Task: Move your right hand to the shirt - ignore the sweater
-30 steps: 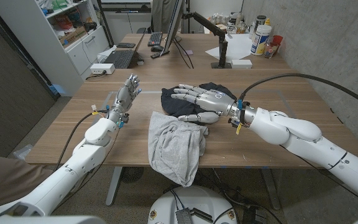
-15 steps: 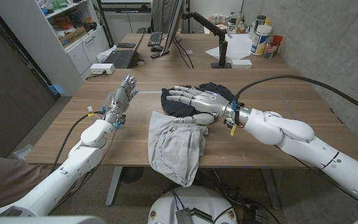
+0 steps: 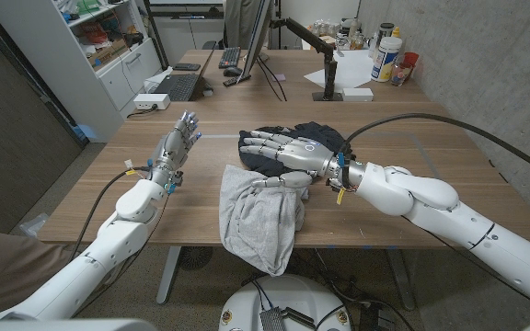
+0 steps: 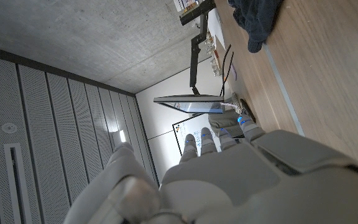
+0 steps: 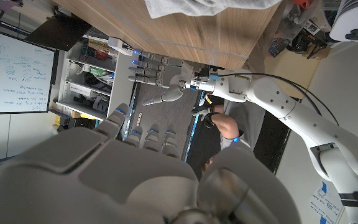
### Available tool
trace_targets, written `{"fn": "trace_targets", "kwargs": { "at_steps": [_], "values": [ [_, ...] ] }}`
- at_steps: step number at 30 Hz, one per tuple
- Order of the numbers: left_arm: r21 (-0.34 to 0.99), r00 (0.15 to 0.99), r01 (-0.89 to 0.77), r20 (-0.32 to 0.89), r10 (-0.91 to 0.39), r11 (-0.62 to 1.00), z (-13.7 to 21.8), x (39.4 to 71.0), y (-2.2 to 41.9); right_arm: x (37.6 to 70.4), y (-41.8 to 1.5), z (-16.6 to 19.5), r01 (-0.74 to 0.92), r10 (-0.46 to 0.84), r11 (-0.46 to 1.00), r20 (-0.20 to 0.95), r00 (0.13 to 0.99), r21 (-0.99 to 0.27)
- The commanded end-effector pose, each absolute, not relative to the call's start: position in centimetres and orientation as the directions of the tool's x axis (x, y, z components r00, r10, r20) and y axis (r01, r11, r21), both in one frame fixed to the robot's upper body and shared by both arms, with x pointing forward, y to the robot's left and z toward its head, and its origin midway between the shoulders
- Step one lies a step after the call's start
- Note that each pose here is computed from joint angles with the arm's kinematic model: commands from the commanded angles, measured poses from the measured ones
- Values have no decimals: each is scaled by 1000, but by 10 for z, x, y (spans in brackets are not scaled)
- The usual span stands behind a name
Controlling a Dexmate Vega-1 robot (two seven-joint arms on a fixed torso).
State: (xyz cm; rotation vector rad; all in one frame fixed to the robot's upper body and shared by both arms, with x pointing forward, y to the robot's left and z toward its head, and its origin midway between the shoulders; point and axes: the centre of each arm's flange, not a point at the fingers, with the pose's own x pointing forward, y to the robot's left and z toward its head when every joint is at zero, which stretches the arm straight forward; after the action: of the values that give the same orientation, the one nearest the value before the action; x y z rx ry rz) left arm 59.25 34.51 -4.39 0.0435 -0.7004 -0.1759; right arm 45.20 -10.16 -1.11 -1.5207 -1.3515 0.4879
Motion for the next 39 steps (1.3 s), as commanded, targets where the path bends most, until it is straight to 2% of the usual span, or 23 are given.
{"fn": "trace_targets", "kwargs": {
  "at_steps": [1, 23, 39],
  "values": [
    [94, 748, 135, 643, -163, 986, -47, 589, 344, 456, -94, -13, 501, 915, 125, 294, 275, -856],
    [103, 742, 149, 646, -180, 984, -38, 601, 334, 476, -87, -14, 527, 919, 79, 267, 291, -846],
    [99, 739, 162, 647, -187, 982, -38, 606, 331, 476, -71, -18, 545, 931, 28, 220, 290, -838]
  ]
}}
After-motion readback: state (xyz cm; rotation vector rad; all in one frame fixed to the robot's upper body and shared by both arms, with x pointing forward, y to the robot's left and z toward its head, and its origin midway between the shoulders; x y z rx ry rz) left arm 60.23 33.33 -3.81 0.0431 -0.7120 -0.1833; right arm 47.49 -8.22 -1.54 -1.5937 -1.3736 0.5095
